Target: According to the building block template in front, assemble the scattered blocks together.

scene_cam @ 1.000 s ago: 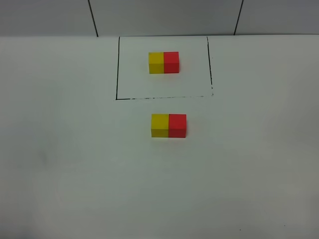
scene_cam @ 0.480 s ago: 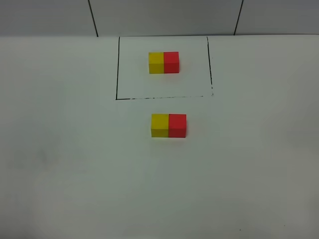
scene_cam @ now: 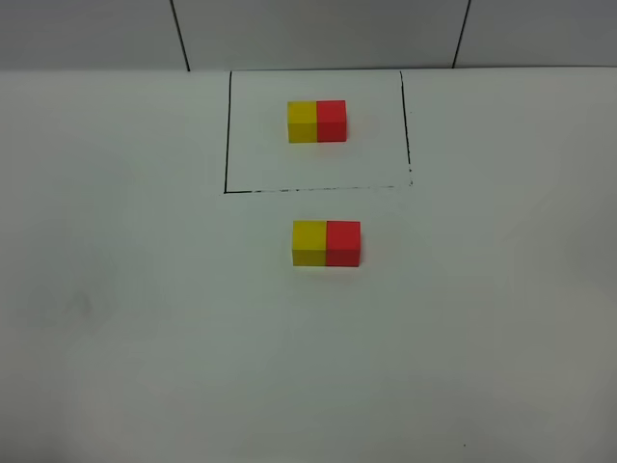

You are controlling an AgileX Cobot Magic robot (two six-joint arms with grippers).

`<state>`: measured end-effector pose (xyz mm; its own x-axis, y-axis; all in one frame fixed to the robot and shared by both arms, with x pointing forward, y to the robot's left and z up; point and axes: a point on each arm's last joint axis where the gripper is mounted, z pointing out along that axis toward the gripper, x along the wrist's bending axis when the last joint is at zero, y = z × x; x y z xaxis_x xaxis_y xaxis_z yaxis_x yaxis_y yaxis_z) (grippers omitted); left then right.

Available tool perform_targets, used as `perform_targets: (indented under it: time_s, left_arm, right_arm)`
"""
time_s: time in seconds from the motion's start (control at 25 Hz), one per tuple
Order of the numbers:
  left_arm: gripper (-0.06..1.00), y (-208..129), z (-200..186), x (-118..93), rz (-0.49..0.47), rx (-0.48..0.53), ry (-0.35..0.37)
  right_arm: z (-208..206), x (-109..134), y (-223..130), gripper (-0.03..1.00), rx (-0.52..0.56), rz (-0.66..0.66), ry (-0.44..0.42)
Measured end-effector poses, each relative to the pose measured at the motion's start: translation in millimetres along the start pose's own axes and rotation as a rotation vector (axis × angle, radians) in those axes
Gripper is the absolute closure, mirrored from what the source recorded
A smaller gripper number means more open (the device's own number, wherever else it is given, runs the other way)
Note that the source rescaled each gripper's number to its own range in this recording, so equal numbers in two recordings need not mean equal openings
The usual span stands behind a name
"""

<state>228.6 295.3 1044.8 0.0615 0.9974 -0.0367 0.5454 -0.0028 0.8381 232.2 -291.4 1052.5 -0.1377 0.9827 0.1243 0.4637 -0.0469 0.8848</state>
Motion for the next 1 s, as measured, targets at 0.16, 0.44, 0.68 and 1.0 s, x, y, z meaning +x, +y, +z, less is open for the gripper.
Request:
perform_targets:
  time_s: [0.16, 0.44, 0.68, 1.0]
  left_arm:
    - [0.27, 0.0, 0.0, 0.0, 0.000, 0.000, 0.000]
    - [0.27, 0.0, 0.0, 0.0, 0.000, 0.000, 0.000]
    - [0.27, 0.0, 0.0, 0.0, 0.000, 0.000, 0.000]
    - [0.27, 0.0, 0.0, 0.0, 0.000, 0.000, 0.000]
  right_arm:
    - [-0.1, 0.0, 0.0, 0.24, 0.001, -0.004, 0.007]
    - [0.6, -0.2, -0.6, 0.24, 0.004, -0.003, 0.007]
    - [1.4, -0.5, -1.2, 0.24, 0.007, 0.012, 0.004]
    - [1.4, -0.5, -1.2, 0.24, 0.007, 0.013, 0.004]
